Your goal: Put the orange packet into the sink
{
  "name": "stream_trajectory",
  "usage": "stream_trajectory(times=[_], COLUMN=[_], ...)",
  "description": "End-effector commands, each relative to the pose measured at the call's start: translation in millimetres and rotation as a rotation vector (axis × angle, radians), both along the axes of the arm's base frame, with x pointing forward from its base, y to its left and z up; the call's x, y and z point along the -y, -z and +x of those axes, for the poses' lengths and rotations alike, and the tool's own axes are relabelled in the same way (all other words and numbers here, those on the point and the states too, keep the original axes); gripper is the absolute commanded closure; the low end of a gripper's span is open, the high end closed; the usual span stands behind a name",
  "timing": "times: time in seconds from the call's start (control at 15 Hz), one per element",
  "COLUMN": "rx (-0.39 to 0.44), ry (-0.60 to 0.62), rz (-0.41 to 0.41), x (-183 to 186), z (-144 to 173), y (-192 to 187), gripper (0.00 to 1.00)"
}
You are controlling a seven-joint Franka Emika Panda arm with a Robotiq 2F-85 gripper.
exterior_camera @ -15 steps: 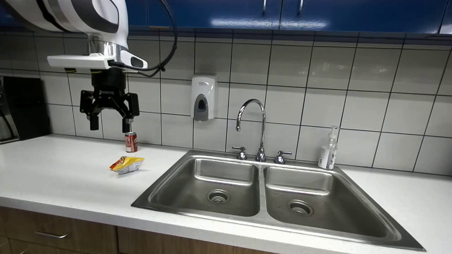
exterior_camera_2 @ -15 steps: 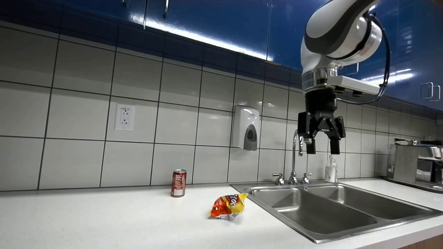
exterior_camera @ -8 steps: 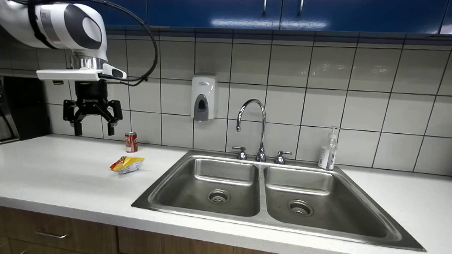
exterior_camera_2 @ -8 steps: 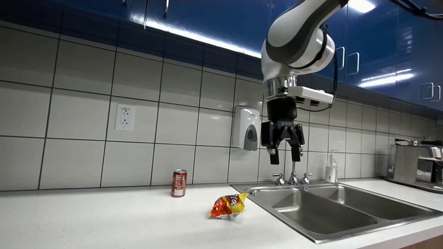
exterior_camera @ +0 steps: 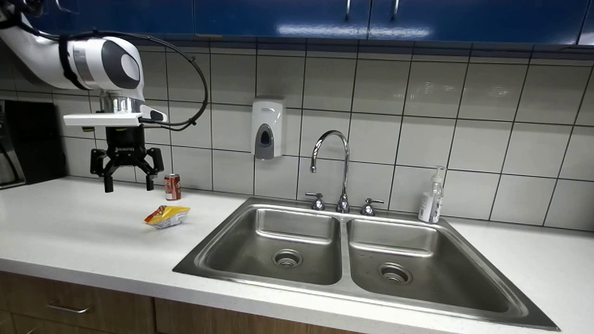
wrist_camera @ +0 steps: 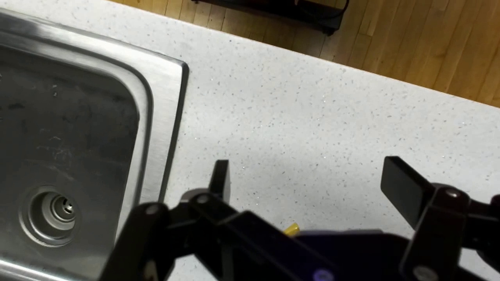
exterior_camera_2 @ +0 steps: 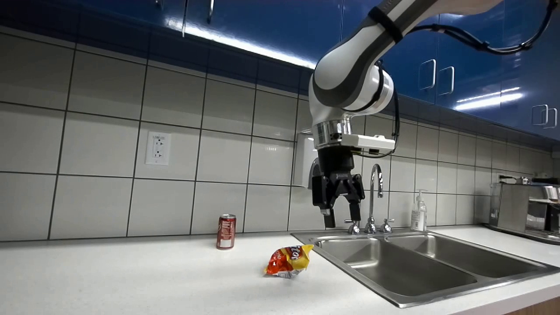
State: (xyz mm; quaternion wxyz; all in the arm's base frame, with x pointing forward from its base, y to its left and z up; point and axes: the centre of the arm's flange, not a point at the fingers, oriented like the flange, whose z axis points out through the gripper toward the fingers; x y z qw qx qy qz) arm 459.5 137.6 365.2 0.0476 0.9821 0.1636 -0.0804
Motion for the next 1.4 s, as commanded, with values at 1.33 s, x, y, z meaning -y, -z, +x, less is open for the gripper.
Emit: stream_trajectory(times=[1.33], rx=[-0.241], ry=[-0.399], rz=[-0.011], x=[1], z=[104], y=[57], gripper=[0.00])
